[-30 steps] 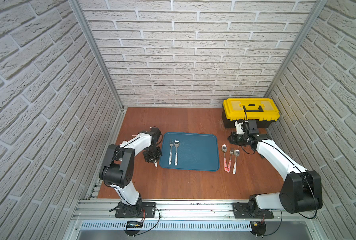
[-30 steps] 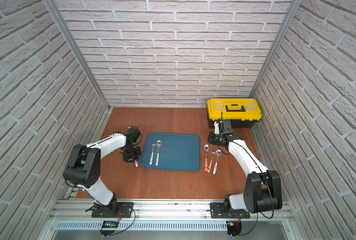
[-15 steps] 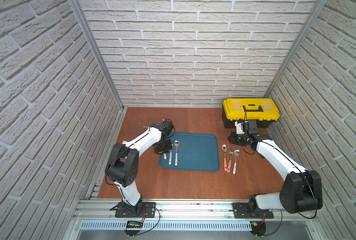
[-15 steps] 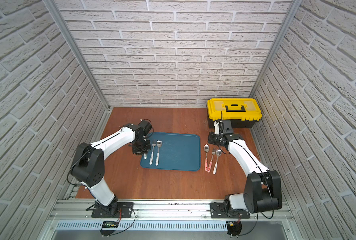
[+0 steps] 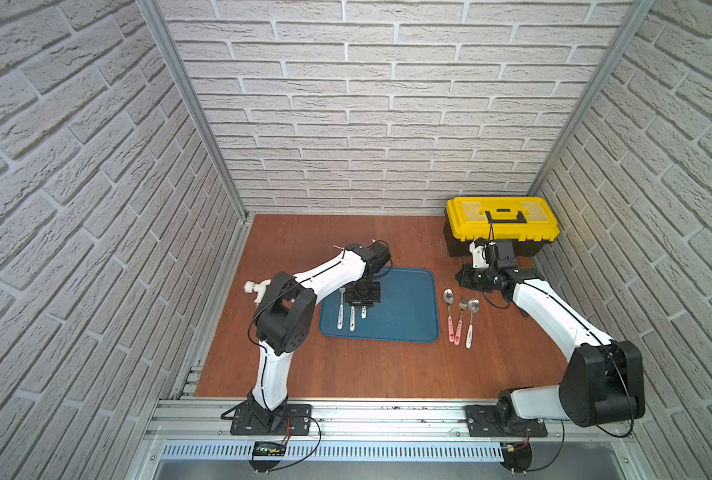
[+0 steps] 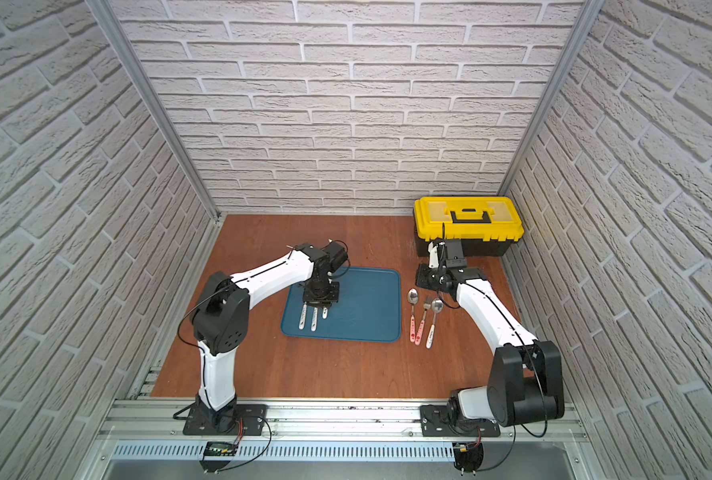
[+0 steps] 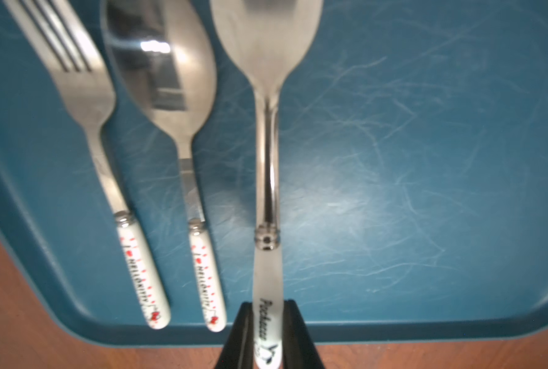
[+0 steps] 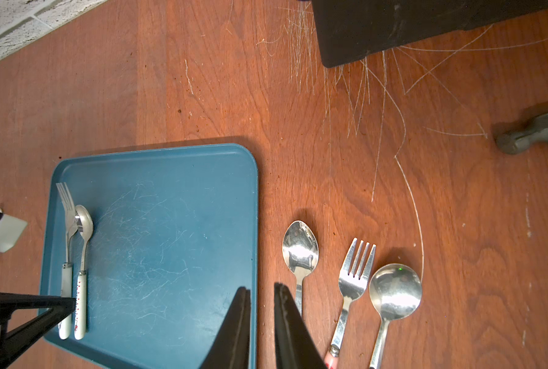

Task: Set the spoon and fork side by side
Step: Place the fork on the tray.

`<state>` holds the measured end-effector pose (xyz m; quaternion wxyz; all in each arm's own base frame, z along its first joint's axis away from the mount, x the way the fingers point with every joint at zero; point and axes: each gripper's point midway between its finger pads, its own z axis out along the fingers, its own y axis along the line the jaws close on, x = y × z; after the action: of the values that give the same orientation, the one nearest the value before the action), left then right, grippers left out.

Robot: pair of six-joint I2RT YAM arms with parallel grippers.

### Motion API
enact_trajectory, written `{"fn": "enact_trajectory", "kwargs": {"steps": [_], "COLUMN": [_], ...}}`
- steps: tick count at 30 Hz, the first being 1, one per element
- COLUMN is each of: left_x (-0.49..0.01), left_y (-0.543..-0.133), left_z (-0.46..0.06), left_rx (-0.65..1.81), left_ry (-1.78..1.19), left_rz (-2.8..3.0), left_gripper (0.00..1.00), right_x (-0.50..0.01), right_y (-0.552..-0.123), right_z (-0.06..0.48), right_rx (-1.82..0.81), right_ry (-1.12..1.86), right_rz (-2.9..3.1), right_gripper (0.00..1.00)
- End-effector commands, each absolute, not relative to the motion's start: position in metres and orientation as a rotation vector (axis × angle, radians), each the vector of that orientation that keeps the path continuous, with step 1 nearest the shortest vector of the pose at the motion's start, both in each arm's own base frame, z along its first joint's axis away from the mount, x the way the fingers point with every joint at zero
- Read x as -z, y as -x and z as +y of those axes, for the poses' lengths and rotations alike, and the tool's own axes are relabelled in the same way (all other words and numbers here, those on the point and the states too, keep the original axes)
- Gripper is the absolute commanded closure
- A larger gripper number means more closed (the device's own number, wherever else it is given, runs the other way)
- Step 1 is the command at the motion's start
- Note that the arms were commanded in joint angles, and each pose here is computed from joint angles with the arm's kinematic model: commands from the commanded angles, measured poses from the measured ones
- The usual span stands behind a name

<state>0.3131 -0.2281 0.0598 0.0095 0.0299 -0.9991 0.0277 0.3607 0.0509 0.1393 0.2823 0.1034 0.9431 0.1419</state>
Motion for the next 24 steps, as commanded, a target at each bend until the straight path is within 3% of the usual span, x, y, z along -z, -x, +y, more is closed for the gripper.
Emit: {"fn": "enact_trajectory", "kwargs": {"steps": [1,24], "left_x": [-0.053,-0.036], "left_y": [-0.305,-0.280], "left_z": [-0.236,-0.234], "left_rx": [-0.051,0.005], "left_ry": [-0.039,-0.108], "left_rz": [-3.070,-2.995], "left_gripper": [0.81,0.81], "right_x": [-0.148,-0.150], "right_y": [-0.363,-0.363], "right_z": [0.052,0.052], "right_rx": [-0.386,-0.394], "right_ry": [-0.270,-0.272], "right_rz": [2.487,2.479], "right_gripper": [0.80,0.80]}}
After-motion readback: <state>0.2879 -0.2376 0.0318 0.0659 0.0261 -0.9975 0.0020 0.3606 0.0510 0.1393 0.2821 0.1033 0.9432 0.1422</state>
